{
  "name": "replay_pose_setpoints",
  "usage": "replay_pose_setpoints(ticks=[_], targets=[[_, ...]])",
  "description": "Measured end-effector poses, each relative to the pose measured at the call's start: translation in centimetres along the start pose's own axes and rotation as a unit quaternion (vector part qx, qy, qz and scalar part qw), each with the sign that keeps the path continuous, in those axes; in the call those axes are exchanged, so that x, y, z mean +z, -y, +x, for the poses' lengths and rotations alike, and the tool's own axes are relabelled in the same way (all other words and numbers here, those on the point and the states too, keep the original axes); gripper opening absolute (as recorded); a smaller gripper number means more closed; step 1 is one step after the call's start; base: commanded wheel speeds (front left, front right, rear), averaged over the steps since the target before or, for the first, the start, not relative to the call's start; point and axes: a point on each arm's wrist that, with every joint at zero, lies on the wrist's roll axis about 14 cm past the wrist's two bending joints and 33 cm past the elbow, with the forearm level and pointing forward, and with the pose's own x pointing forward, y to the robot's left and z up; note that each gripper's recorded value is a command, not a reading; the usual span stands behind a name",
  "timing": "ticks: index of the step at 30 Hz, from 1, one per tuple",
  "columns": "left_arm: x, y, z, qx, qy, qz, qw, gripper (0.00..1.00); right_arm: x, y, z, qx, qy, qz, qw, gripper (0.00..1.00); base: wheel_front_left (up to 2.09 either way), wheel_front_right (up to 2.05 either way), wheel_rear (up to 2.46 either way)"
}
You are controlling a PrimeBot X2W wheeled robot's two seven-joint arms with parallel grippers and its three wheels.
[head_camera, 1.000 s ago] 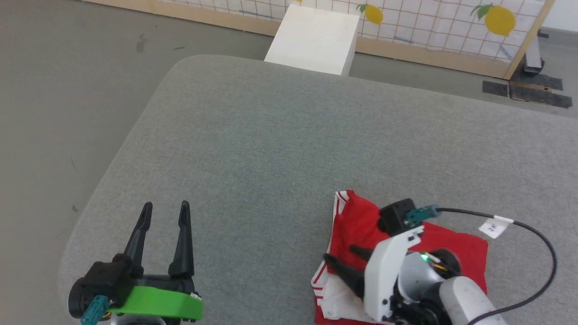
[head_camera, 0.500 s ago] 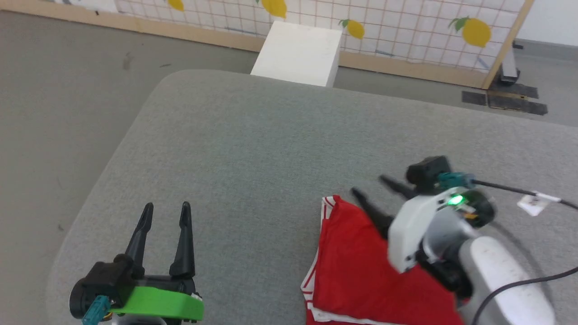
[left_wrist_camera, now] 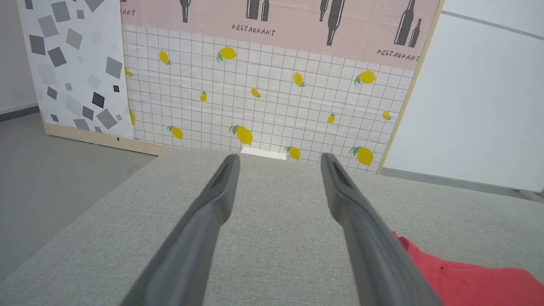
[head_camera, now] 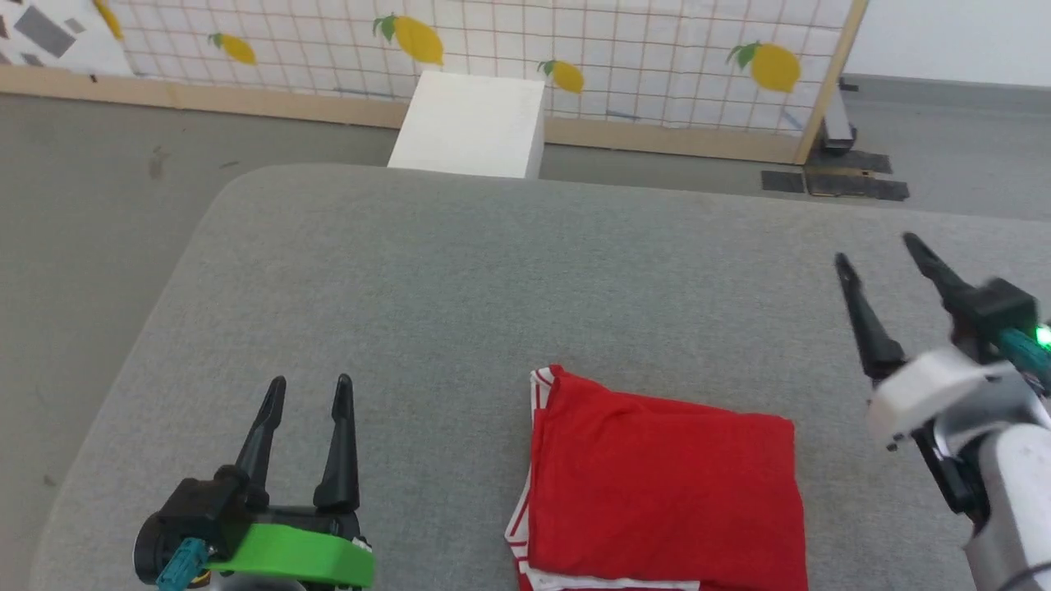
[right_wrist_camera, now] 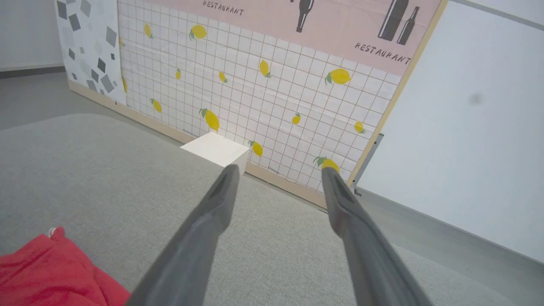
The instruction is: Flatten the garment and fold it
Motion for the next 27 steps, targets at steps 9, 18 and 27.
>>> replay_pose_setpoints(ticks=[9, 18, 27], targets=[[-0.8, 2.0, 0.8, -0.033, -0.01, -0.003, 0.999, 1.0, -0.9, 2.9, -5.7, -0.089, 0.021, 0.029, 0.995, 1.0, 0.0, 0.0, 0.0], [-2.9, 3.0, 0.5, -0.053, -0.043, 0.005, 0.998, 1.0, -3.6, 0.6, -9.1, -0.103, -0.002, 0.069, 0.992, 1.0, 0.0, 0.0, 0.0], [-3.3, 2.9, 0.4, -0.054, -0.05, 0.012, 0.997, 1.0, -4.6, -0.4, -9.4, -0.098, -0.018, 0.077, 0.992, 1.0, 0.0, 0.0, 0.0]])
